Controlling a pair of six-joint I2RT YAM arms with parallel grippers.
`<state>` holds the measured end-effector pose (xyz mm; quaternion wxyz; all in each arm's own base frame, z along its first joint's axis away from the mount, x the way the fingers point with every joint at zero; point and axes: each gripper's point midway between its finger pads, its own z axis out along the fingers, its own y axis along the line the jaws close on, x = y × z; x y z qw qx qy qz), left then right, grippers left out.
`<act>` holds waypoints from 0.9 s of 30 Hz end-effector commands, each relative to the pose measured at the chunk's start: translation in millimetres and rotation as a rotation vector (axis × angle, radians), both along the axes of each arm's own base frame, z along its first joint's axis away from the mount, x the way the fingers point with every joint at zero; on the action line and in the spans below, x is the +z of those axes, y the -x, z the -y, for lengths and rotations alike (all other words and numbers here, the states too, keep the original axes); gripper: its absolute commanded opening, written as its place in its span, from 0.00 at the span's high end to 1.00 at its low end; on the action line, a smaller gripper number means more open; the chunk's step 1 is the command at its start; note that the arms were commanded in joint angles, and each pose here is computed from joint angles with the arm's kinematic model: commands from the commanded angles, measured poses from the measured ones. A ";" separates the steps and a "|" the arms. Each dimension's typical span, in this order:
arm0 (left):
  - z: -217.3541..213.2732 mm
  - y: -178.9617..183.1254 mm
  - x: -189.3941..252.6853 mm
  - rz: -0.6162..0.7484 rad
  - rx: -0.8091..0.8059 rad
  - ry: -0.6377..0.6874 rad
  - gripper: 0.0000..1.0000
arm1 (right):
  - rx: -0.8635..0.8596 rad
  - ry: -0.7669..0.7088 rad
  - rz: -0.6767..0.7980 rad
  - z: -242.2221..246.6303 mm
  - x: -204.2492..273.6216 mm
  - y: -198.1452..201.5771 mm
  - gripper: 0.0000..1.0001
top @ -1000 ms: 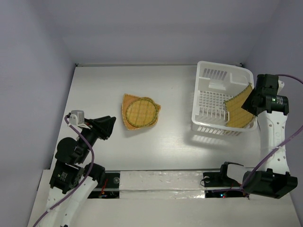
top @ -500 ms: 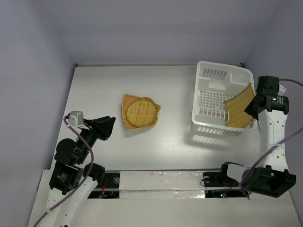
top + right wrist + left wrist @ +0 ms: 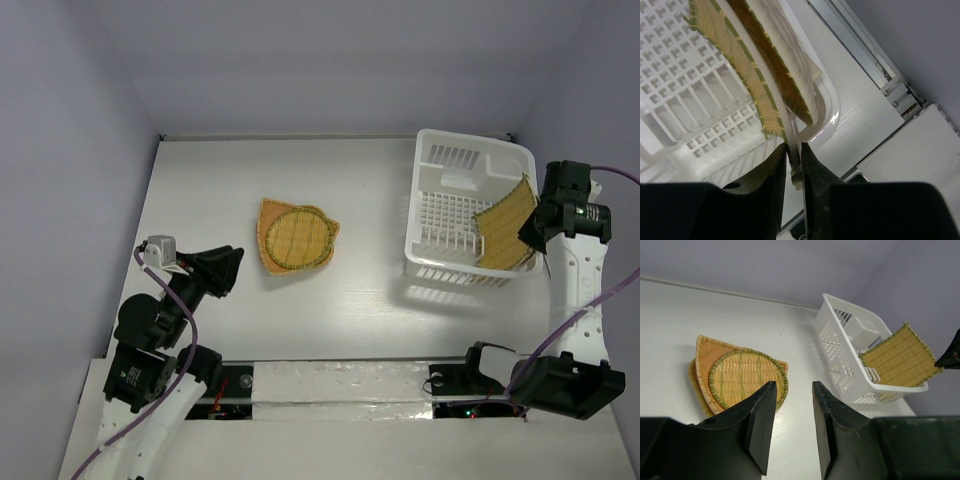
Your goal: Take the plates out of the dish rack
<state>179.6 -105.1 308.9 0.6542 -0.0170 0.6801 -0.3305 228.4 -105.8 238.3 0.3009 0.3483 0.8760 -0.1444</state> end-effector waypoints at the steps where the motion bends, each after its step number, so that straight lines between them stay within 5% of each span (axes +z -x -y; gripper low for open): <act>1: 1.6 3.7 13.0 0.054 -0.016 0.010 0.68 | 0.024 -0.021 0.048 -4.0 5.0 -7.5 0.75; 4: 1.3 3.6 13.4 0.056 -0.015 0.011 0.68 | 0.030 -0.032 0.041 -4.8 -2.9 -11.3 0.57; 13: -0.1 2.0 12.4 0.052 -0.006 0.007 0.67 | 0.040 -0.044 0.026 -3.8 -26.9 -22.7 0.60; 27: 1.5 -0.8 11.4 0.055 -0.016 0.000 0.67 | 0.066 0.037 0.105 2.7 22.3 -19.6 0.96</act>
